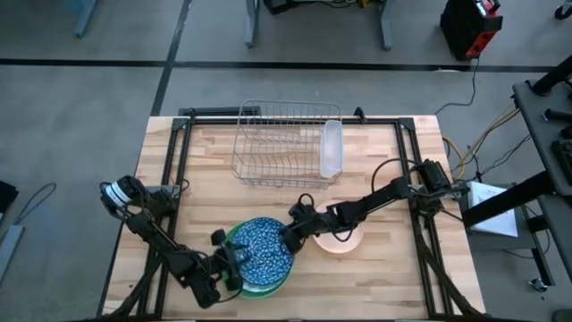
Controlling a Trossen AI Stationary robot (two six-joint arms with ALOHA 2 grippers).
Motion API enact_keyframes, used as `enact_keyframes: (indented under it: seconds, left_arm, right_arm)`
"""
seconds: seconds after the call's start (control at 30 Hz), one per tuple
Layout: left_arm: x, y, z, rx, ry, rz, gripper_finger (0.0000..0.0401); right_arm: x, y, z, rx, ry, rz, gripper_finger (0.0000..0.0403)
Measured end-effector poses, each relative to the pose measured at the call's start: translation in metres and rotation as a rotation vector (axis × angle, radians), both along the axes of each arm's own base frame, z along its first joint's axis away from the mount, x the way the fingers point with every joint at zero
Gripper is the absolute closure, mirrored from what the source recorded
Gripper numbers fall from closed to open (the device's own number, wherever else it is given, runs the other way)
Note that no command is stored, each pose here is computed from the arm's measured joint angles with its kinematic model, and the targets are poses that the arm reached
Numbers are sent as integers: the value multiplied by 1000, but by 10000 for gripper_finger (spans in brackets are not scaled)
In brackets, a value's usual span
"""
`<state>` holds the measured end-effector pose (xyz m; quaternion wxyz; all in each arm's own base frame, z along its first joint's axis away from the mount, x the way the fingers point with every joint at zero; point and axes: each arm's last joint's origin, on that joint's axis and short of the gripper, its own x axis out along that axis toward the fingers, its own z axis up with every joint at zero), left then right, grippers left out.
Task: Sort dishes
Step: Move the blue patterned plate to the bottom right of the table
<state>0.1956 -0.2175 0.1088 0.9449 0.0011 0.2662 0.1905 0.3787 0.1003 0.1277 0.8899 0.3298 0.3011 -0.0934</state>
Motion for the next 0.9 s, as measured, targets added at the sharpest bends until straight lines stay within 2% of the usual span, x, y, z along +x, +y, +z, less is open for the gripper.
enact_keyframes:
  seconds: [0.47,0.9]
  left_arm:
    - [-5,-4,33,-41,-38,-36,247]
    - [-14,-4,58,-14,-177,-21,247]
  right_arm:
    - [0,-2,16,-41,-69,42,396]
    - [-3,-3,29,-59,-92,52,396]
